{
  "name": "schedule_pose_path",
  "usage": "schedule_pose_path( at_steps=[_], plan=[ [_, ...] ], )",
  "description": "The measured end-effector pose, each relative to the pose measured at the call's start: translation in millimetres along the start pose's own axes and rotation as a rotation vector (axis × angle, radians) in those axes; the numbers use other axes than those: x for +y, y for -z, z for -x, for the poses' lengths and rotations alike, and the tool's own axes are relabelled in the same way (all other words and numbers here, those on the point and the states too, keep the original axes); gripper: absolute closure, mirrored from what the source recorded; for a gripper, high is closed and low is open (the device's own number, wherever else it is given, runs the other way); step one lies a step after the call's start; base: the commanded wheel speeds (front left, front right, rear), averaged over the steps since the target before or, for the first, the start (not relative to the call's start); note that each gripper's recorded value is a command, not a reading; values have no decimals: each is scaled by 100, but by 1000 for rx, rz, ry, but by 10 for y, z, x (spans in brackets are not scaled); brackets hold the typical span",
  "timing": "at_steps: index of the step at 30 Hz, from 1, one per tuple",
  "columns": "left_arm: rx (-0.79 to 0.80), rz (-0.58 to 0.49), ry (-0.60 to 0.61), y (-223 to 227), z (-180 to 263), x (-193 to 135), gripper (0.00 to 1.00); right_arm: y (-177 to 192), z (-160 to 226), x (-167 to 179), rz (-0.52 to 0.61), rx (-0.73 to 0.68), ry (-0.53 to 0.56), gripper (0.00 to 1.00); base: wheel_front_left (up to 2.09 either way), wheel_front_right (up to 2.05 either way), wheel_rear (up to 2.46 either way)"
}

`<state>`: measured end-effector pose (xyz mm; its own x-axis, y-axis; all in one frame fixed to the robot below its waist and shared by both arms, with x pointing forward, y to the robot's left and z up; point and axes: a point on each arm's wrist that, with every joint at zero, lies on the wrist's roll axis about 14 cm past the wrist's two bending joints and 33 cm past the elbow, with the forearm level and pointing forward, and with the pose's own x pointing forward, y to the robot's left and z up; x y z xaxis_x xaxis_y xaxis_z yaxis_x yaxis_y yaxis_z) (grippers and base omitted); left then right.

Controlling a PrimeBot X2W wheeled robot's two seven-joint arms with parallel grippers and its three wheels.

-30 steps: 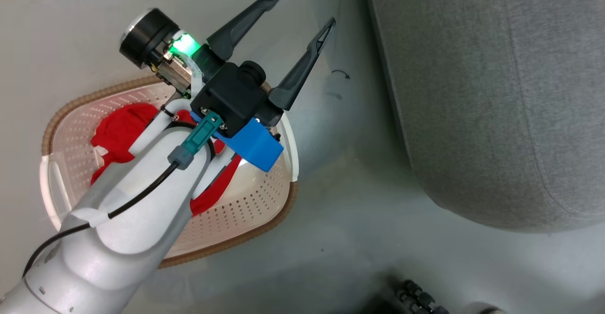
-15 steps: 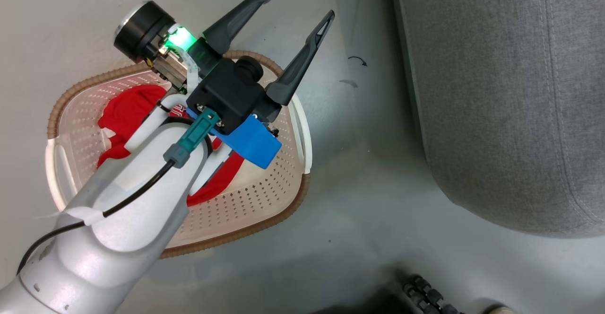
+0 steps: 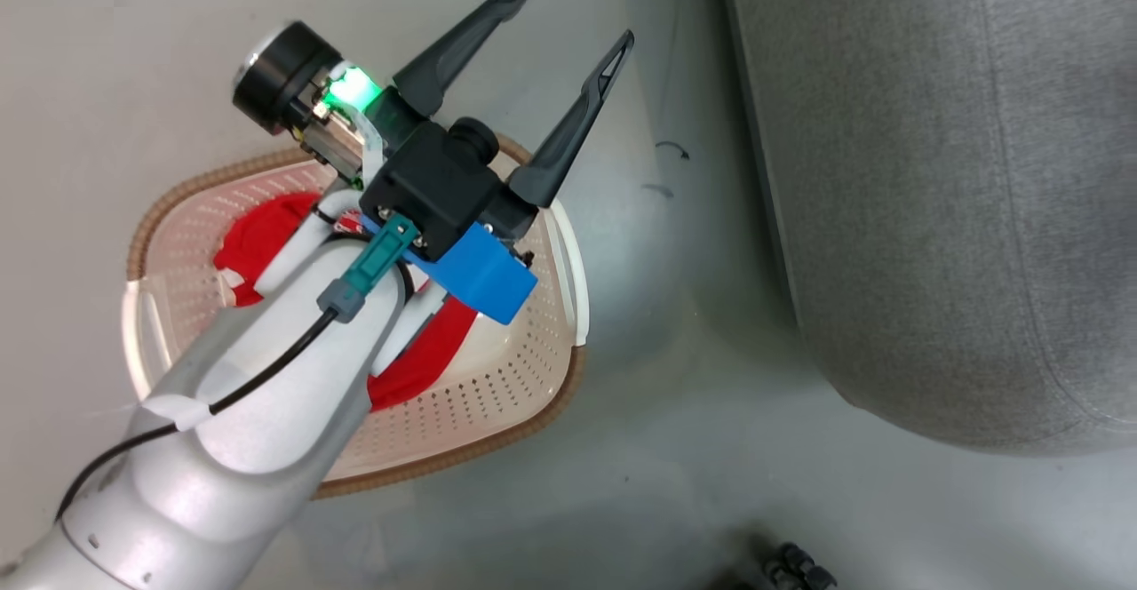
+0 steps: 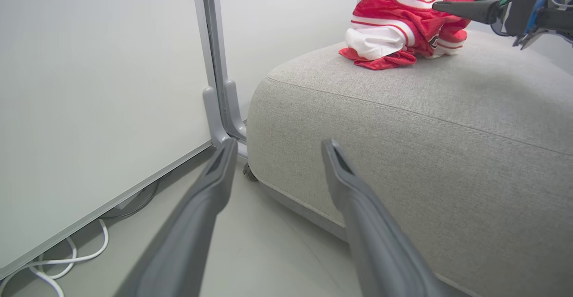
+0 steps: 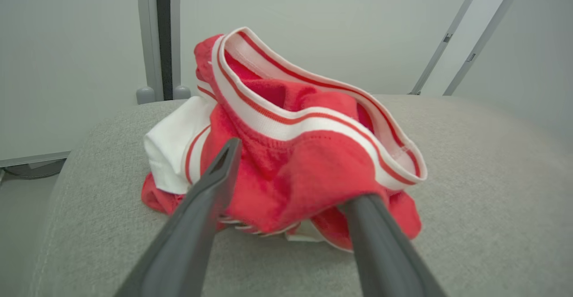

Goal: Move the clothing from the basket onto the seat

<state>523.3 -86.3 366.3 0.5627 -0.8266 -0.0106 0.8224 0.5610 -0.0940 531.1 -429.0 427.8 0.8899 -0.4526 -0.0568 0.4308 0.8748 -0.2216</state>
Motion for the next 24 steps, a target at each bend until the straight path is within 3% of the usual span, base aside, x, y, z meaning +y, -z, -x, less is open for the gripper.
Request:
schedule_pose_path(
  at_steps=[4,10,24],
  plan=[
    [-26,7,-16,-180,26,-65,0,18,240,-21,46,20,-29,0,0,0,0],
    [-46,10,-64,-428,128,-106,0,-67,569,-35,25,8,-44,0,0,0,0],
    [-98,25,-309,-947,695,122,0,-849,1038,541,-65,-200,-222,0,0,0,0]
  ],
)
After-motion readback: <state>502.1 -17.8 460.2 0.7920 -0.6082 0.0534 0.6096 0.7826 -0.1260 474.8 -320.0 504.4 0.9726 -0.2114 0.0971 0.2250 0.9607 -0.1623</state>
